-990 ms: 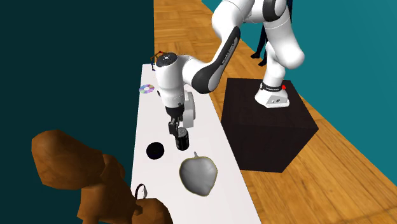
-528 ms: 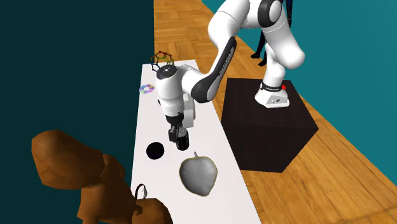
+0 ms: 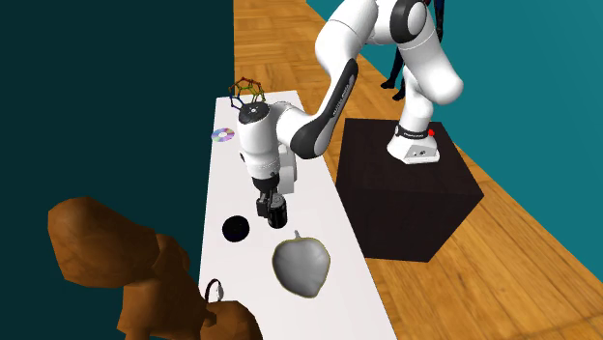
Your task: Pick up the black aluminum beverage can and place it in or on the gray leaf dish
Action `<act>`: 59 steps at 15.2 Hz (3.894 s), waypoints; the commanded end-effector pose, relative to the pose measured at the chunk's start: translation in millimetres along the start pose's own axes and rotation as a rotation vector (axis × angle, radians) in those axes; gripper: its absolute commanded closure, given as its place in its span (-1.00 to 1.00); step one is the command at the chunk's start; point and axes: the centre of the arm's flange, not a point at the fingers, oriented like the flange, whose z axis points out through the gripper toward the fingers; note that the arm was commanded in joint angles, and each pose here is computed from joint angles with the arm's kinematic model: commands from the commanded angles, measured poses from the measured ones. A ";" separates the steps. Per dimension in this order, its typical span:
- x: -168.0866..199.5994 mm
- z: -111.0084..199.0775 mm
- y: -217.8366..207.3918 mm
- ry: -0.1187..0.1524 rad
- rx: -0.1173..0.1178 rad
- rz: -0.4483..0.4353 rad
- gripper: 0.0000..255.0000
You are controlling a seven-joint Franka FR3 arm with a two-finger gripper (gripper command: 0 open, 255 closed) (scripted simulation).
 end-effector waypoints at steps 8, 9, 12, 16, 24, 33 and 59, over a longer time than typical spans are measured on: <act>0.3 -0.4 0.5 0.000 0.000 0.000 1.00; 0.2 -0.3 0.3 0.000 0.000 0.000 1.00; -0.2 -10.5 0.2 0.000 0.000 0.000 1.00; -0.6 -31.6 0.4 0.000 0.000 0.000 1.00; -8.2 -44.4 -21.4 -0.057 -0.007 -0.059 -1.00; -17.6 -3.1 -36.0 -0.097 -0.012 -0.099 -1.00; -18.4 -45.3 -35.4 -0.097 -0.012 -0.099 1.00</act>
